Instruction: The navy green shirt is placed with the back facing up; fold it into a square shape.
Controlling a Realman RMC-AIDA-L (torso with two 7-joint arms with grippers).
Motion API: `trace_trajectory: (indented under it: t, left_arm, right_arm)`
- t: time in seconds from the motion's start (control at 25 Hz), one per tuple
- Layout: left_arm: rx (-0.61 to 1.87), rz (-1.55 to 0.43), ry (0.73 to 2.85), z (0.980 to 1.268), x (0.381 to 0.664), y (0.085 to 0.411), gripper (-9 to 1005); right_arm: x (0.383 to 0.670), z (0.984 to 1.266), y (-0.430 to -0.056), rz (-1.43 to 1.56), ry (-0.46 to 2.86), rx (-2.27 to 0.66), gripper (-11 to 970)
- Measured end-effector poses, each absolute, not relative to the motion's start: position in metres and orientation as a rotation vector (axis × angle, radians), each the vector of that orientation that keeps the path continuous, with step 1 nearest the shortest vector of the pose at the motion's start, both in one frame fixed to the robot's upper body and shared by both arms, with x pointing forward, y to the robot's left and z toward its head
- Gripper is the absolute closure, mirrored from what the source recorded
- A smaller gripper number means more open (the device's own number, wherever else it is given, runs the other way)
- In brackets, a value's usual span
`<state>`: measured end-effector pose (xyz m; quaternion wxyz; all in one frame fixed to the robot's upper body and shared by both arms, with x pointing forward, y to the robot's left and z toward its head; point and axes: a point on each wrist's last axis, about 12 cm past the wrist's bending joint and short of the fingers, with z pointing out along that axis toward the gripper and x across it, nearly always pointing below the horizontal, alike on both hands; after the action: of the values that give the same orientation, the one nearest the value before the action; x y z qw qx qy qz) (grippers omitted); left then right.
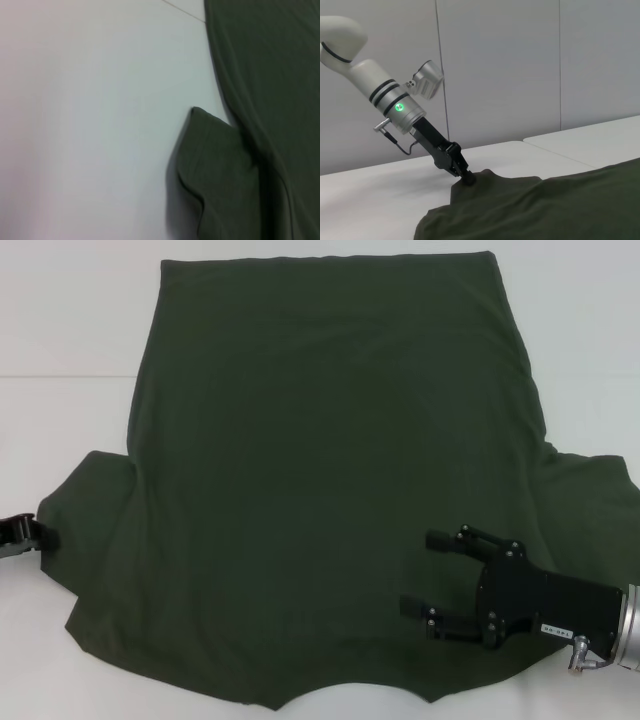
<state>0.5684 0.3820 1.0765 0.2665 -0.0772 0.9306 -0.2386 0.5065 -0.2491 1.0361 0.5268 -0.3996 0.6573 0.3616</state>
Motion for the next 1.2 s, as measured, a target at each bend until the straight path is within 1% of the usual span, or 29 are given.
trace_trajectory:
  t: [0.32, 0.56, 0.72, 1.2]
  left_arm:
    - [-0.253, -0.61, 2.496, 1.078, 0.565, 0.396, 993]
    - [-0.306, -0.579, 2.452, 1.084, 0.562, 0.41, 993]
    - [-0.31, -0.57, 2.447, 1.086, 0.563, 0.413, 993]
    - [-0.294, -0.566, 2.388, 1.11, 0.578, 0.416, 993]
  right_arm:
    - [0.508, 1.037, -0.249, 0.86, 1.569, -0.953, 43]
    - [0.51, 1.038, -0.248, 0.858, 1.564, -0.956, 43]
    - [0.511, 1.039, -0.248, 0.856, 1.564, -0.957, 43]
    - [0.514, 1.04, -0.246, 0.852, 1.561, -0.96, 43]
